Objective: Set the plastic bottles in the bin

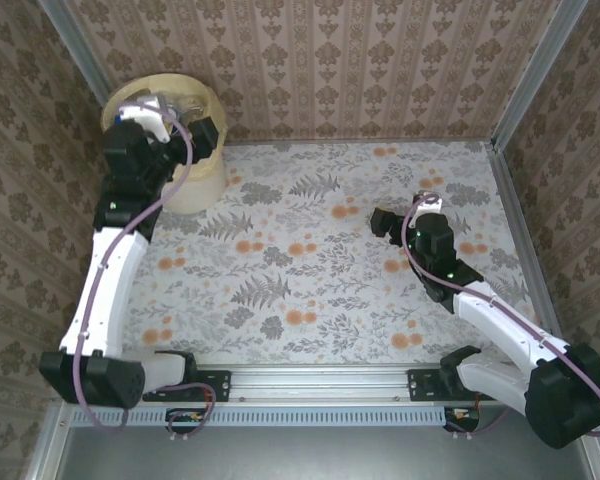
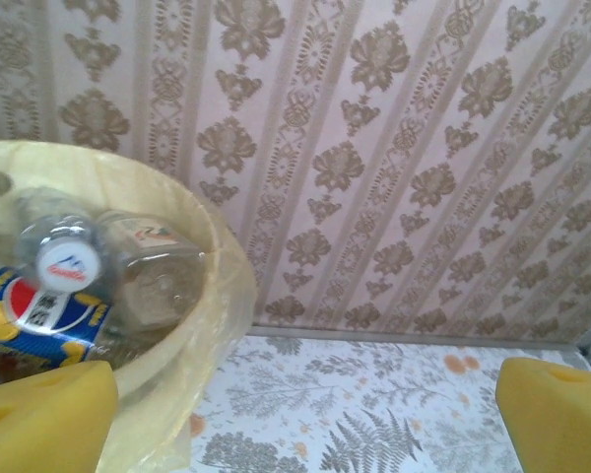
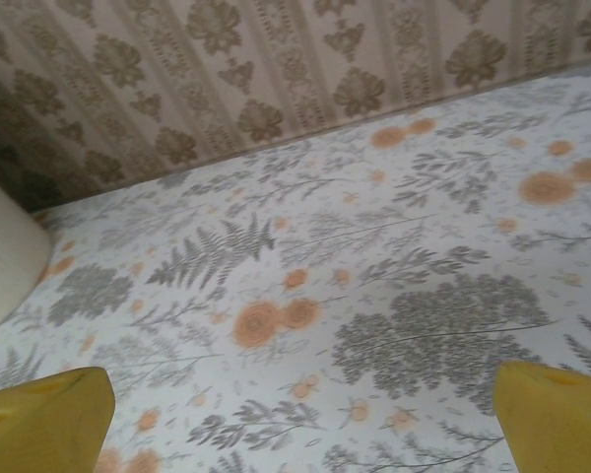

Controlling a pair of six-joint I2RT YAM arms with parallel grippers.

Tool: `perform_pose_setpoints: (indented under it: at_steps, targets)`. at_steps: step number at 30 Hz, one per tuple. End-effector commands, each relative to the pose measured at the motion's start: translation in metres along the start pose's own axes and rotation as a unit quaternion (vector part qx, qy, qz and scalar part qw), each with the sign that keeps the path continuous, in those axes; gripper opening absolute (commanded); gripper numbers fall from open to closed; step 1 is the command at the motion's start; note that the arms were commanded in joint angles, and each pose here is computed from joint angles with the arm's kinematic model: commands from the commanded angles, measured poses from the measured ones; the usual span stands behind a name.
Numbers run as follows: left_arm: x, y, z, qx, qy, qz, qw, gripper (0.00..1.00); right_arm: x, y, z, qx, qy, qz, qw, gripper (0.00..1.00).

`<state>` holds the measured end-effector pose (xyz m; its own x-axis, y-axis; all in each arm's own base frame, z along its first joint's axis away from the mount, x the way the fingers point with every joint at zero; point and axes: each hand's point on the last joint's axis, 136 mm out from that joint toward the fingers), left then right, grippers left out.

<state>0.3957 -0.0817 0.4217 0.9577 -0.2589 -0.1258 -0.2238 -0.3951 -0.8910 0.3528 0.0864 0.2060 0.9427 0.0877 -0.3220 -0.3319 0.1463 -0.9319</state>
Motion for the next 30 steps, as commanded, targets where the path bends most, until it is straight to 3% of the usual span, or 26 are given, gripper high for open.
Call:
perform_pose_setpoints:
  at_steps: [1, 4, 8, 14, 19, 24, 27, 30]
  targets:
    - [-0.005, 0.010, 0.035, -0.025, -0.067, -0.053, 0.996, 1.00, -0.004, -0.007, -0.029, -0.003, 0.076, -0.033, 0.997, 1.00]
    - [-0.020, 0.031, 0.074, -0.028, -0.146, -0.073, 0.986, 1.00, -0.005, -0.001, -0.049, -0.036, 0.130, -0.031, 0.990, 1.00]
    - [-0.050, 0.066, 0.143, -0.019, -0.293, -0.087, 0.952, 1.00, -0.006, 0.009, -0.076, -0.086, 0.193, -0.016, 0.977, 1.00]
    - [-0.077, 0.121, 0.219, -0.030, -0.384, -0.063, 0.921, 1.00, 0.006, 0.028, -0.117, -0.113, 0.223, 0.031, 0.968, 1.00]
    - [-0.068, 0.150, 0.245, 0.022, -0.378, -0.033, 0.925, 1.00, 0.026, 0.047, -0.135, -0.080, 0.186, 0.033, 0.979, 1.00]
    - [-0.030, 0.179, 0.256, 0.086, -0.336, 0.048, 0.937, 1.00, 0.047, 0.049, -0.124, -0.109, 0.125, 0.020, 0.986, 1.00]
    - [-0.012, 0.194, 0.248, 0.100, -0.286, 0.075, 0.950, 1.00, 0.053, 0.041, -0.115, -0.121, 0.093, -0.013, 0.988, 1.00]
    - [-0.007, 0.195, 0.233, 0.117, -0.240, 0.073, 0.961, 1.00, 0.061, 0.060, -0.104, -0.137, 0.053, -0.009, 0.989, 1.00]
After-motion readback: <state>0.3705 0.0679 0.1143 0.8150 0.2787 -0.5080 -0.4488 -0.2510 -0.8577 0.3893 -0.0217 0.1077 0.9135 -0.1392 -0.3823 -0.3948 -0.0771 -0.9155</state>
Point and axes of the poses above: each hand's point on the last joint's axis, 136 mm out from that joint toward the fingers, its own x axis out along the fingers, its own z axis along the line the jaws close on, y = z × x, and after that the axes turned 9 degrees about -x, right-handed
